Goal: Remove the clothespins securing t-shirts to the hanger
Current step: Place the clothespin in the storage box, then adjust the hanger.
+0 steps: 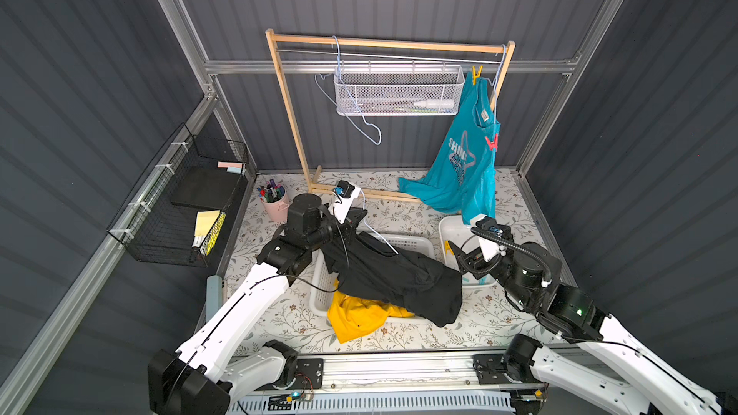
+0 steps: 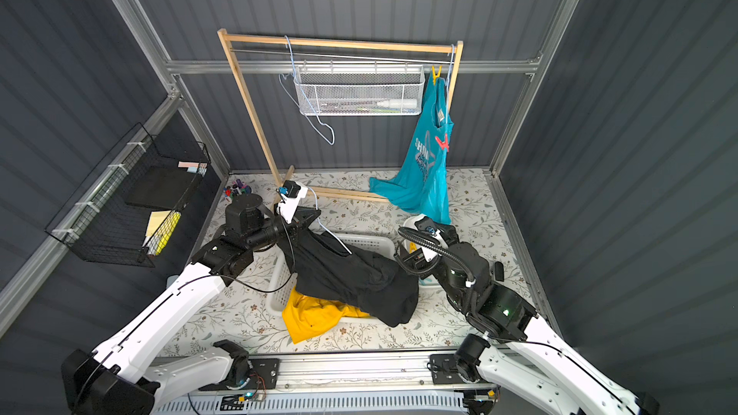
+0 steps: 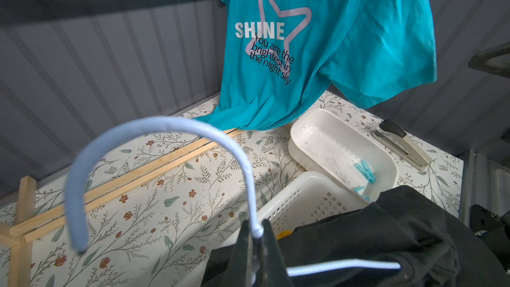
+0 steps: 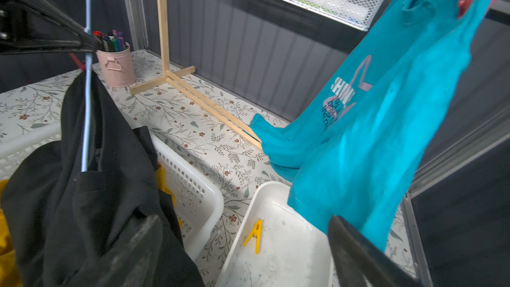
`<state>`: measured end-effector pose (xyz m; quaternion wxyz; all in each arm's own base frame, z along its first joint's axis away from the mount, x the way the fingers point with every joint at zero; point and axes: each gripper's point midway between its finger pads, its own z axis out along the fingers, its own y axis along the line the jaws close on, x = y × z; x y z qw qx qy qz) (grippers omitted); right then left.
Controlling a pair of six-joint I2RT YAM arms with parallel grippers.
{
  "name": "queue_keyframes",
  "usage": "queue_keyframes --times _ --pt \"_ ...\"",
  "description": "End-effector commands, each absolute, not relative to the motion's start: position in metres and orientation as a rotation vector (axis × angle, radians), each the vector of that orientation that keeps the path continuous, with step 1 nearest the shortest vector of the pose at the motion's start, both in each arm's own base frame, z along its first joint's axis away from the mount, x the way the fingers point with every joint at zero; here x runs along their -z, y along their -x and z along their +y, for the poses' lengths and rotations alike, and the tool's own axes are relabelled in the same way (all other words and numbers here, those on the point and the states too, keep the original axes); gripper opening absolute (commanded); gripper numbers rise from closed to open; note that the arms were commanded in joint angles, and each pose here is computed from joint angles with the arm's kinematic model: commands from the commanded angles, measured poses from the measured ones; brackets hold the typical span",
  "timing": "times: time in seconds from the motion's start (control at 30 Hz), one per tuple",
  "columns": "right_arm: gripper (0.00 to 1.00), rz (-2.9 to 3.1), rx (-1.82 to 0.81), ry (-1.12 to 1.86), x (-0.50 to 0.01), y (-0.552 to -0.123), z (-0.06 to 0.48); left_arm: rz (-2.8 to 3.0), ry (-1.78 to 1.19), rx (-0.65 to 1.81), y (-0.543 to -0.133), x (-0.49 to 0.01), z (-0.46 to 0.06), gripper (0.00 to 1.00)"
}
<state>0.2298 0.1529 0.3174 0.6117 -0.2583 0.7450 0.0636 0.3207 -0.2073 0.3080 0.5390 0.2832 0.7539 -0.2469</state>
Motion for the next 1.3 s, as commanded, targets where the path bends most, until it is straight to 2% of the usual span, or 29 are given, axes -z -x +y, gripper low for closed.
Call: queue_keyframes --times 0.0,0.53,1.07,1.27 --pt "0.99 1.686 -0.249 0.643 -0.323 -0.222 0.167 1.742 -0.682 0.551 -0.32 -0.318 -0.204 0.0" --pt "0.99 1.627 -0.579 0.775 -0.323 -0.203 0.221 1.725 -0.737 0.601 -0.318 -0.312 -0.218 0.0" --pt "0.99 1.582 -0.614 0.78 -0.327 -0.196 0.221 1.78 -0.741 0.643 -0.324 -0.314 -0.228 0.0" --pt "0.99 1.566 -0.699 0.85 -0.319 -0.191 0.241 1.779 -0.767 0.678 -0.317 -0.324 -0.241 0.0"
